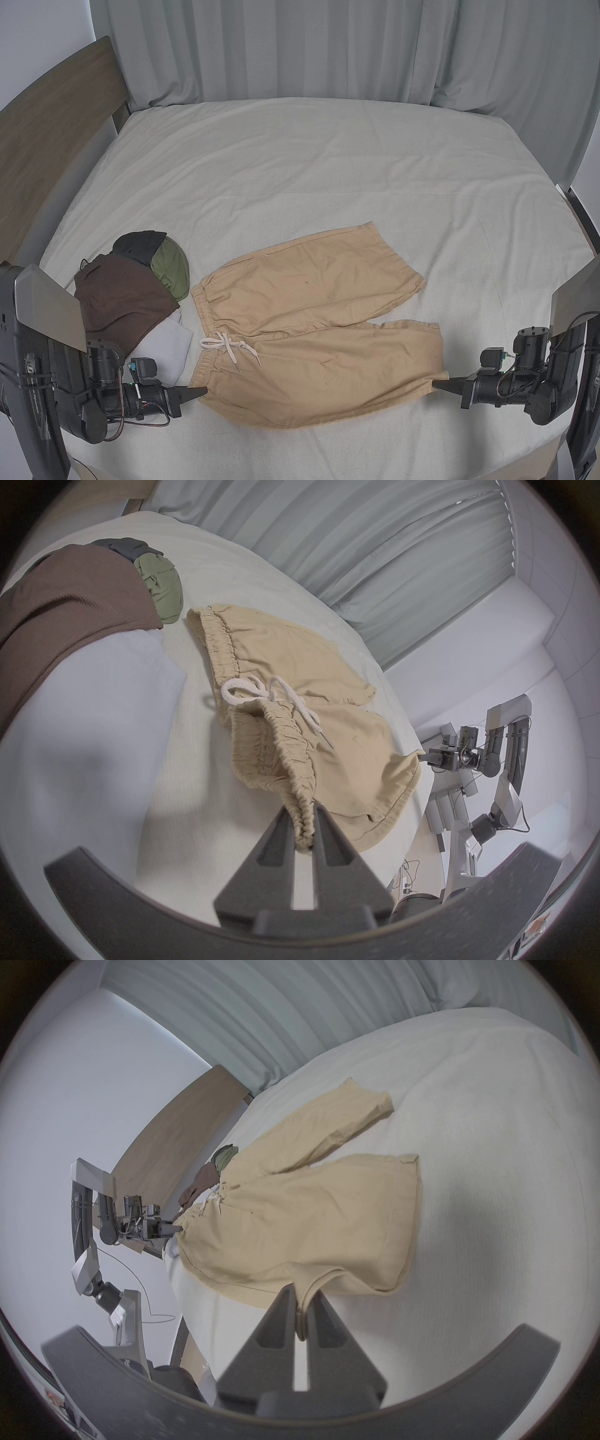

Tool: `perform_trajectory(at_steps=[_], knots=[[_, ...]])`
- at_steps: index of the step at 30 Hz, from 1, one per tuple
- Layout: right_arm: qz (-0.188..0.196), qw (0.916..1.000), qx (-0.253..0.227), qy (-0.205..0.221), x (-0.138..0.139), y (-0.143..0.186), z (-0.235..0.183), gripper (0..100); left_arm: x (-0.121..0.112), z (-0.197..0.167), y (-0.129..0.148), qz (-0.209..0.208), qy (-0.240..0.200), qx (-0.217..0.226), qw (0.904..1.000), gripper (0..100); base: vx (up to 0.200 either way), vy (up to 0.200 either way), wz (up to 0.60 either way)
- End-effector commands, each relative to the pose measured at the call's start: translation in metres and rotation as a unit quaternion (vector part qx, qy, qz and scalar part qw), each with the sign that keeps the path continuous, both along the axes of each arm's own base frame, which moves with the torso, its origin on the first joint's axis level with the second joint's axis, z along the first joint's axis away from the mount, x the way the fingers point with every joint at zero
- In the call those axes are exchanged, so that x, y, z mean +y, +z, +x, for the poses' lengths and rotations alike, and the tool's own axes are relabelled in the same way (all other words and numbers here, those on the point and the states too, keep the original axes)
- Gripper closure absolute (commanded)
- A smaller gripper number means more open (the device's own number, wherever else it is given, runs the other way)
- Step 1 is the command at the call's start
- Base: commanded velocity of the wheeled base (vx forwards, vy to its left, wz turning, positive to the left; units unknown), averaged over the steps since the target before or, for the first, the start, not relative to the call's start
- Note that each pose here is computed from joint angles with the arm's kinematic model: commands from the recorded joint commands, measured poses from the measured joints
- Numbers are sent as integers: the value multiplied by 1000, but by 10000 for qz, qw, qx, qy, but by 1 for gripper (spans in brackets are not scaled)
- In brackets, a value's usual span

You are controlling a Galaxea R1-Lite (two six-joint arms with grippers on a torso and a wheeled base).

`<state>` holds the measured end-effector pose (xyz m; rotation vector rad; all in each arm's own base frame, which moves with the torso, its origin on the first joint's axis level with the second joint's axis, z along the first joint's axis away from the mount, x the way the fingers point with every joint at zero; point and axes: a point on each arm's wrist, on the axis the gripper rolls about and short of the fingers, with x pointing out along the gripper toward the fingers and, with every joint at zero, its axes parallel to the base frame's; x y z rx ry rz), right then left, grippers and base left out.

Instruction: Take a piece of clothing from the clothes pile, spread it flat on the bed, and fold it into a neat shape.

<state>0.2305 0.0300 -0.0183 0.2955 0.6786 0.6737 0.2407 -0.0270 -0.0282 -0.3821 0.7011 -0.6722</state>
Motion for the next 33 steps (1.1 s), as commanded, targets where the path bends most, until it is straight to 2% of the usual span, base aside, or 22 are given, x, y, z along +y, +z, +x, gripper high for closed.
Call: perform_trajectory(at_steps=[1,13,22,33], knots=[[86,9997,-207,-28,2,10,4,100,0,5,3,-37,48,-105,9999,100,0,0,0],[156,9992,-371,-68,3,17,9,100,0,13,9,-143,190,-213,9995,100,0,0,0],[370,9976,-566,-171,4,33,14,100,1,15,11,-164,226,-246,9993,100,0,0,0],[438,9961,-739,-211,4,39,20,100,0,17,27,-520,416,-229,9975,100,0,0,0]])
